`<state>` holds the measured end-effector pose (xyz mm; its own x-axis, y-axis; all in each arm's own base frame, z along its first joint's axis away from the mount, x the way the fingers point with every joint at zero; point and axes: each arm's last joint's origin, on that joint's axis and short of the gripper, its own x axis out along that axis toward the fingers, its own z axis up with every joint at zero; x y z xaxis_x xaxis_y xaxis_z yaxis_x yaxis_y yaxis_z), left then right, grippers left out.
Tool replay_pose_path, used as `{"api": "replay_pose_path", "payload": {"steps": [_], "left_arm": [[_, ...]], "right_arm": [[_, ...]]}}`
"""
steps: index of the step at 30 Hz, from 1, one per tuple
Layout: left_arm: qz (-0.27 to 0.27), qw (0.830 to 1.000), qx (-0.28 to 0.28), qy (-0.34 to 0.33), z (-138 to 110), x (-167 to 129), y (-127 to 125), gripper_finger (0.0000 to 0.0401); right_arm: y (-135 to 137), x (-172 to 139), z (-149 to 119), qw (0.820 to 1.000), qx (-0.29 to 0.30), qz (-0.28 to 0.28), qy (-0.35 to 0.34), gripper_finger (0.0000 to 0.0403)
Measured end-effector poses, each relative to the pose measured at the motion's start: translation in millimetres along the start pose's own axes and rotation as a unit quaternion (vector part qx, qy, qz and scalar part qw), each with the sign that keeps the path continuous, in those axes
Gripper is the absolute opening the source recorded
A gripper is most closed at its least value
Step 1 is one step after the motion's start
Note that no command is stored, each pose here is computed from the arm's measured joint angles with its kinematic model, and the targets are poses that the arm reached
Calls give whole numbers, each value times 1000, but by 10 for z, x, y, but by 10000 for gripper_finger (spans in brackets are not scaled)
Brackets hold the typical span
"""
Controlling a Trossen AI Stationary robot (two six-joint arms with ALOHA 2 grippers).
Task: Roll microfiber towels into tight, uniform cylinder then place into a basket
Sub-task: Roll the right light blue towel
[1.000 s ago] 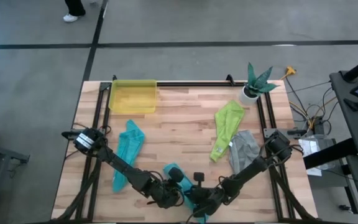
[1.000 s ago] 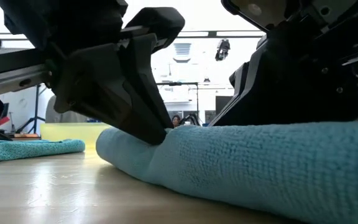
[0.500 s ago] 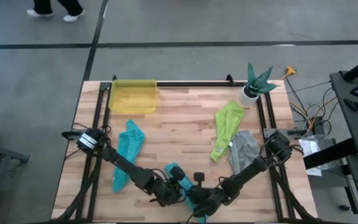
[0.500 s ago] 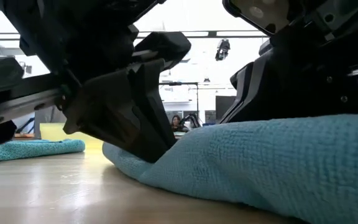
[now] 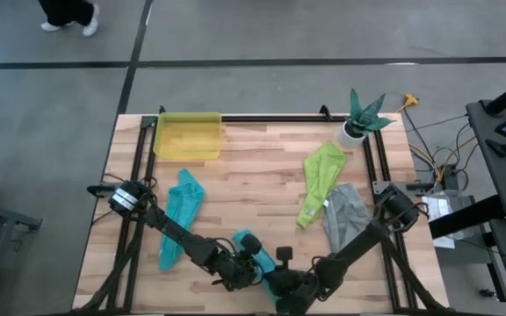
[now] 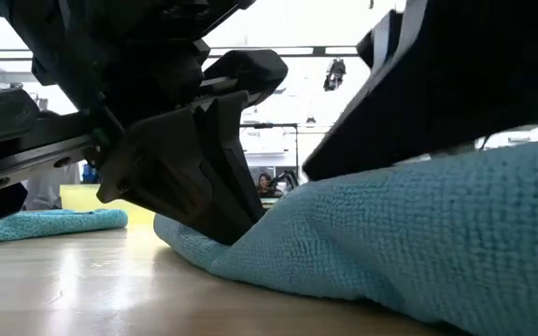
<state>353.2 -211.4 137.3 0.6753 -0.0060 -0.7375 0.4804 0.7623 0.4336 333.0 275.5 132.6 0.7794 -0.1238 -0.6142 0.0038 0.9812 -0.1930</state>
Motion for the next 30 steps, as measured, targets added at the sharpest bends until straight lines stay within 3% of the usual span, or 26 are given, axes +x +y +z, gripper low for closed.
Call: {"api": "replay_pose_path", "payload": {"steps": [7, 22, 30], "left_arm": [[0, 1000, 0, 0, -1, 2, -1, 1], [0, 1000, 1, 1, 3, 4, -1, 1], [48, 999, 5, 13, 8, -2, 30, 1]], "right_arm": [[30, -35, 81, 1000, 4, -4, -14, 13], [45, 115, -206, 1000, 26, 1, 15, 13], [57, 136, -224, 999, 38, 11, 16, 13]]}}
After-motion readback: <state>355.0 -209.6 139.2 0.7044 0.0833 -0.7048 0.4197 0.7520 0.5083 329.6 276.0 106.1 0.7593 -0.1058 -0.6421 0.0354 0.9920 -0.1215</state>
